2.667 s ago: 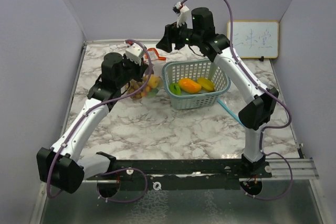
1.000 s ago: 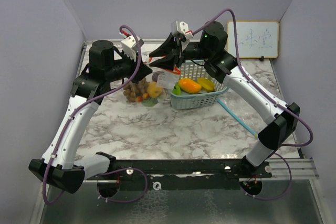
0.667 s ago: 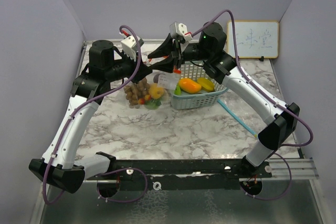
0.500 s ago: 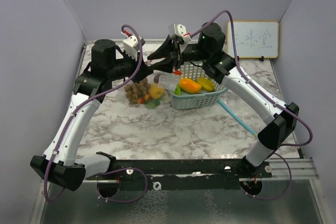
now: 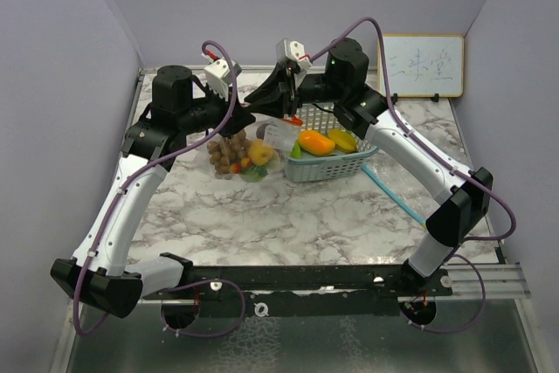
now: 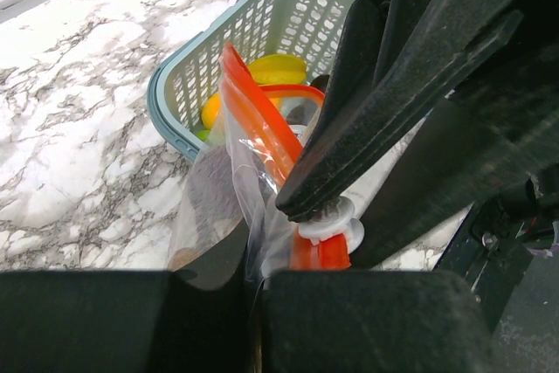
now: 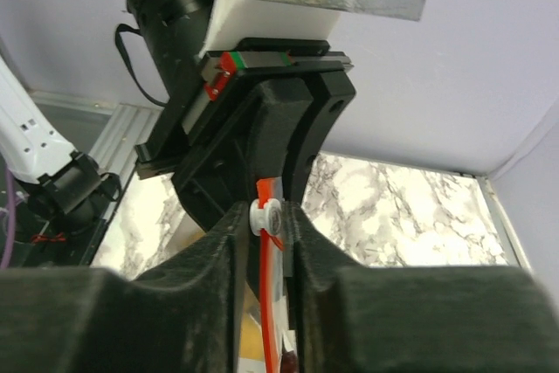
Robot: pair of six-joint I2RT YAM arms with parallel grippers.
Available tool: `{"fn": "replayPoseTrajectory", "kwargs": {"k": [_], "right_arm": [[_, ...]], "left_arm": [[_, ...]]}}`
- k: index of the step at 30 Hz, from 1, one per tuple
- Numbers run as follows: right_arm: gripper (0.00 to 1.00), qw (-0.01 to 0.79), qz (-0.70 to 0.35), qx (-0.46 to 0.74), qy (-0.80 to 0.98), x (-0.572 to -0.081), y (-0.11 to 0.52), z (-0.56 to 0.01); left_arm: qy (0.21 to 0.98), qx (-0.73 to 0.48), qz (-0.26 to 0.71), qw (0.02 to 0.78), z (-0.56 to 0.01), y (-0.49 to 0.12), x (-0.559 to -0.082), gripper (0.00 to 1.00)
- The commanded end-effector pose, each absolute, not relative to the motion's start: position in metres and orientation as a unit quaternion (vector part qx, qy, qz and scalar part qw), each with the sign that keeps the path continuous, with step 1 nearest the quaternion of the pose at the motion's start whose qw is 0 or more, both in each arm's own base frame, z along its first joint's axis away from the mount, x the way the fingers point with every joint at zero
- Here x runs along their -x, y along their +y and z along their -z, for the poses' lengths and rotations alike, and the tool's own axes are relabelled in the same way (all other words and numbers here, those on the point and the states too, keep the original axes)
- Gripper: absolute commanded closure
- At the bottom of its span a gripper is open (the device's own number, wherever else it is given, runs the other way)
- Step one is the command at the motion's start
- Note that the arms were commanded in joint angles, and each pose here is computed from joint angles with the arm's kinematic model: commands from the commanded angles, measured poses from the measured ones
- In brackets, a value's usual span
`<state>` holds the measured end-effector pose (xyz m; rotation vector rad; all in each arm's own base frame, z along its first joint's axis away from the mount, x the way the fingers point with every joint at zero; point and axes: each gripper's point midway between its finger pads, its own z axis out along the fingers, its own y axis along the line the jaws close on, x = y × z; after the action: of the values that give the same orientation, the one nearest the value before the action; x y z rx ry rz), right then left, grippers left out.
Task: Place the food in the zip-top bag and seal the zipper
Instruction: Zip the zipper food storage bag.
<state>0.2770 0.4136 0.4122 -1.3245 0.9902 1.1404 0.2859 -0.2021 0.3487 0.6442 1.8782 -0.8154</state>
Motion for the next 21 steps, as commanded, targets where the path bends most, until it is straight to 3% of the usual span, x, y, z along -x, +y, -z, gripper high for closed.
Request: {"fn": "replayPoseTrajectory", "kwargs": {"k": [1,6,21], "right_arm": [[0.86,0.551,-0.461,0.538,0.441,-0.291,0.418,-0.415],[0.91,0.568,-0.421,0.518,0.481,-0.311,0.413,-0.406],[0.91,0.571,-0.384,0.522,0.504,-0.324,0.395,-0.398]], "left_arm": [[0.741,-0.277,0.346,0.504,-0.371,-0.203,-0.276,1.00],[0.736,-0.280,0.343,0.512,-0.381,-0.201,-0.270,1.00],[0.735,-0.280,0.311,0.534,-0.388,-0.189,-0.268,1.00]]}}
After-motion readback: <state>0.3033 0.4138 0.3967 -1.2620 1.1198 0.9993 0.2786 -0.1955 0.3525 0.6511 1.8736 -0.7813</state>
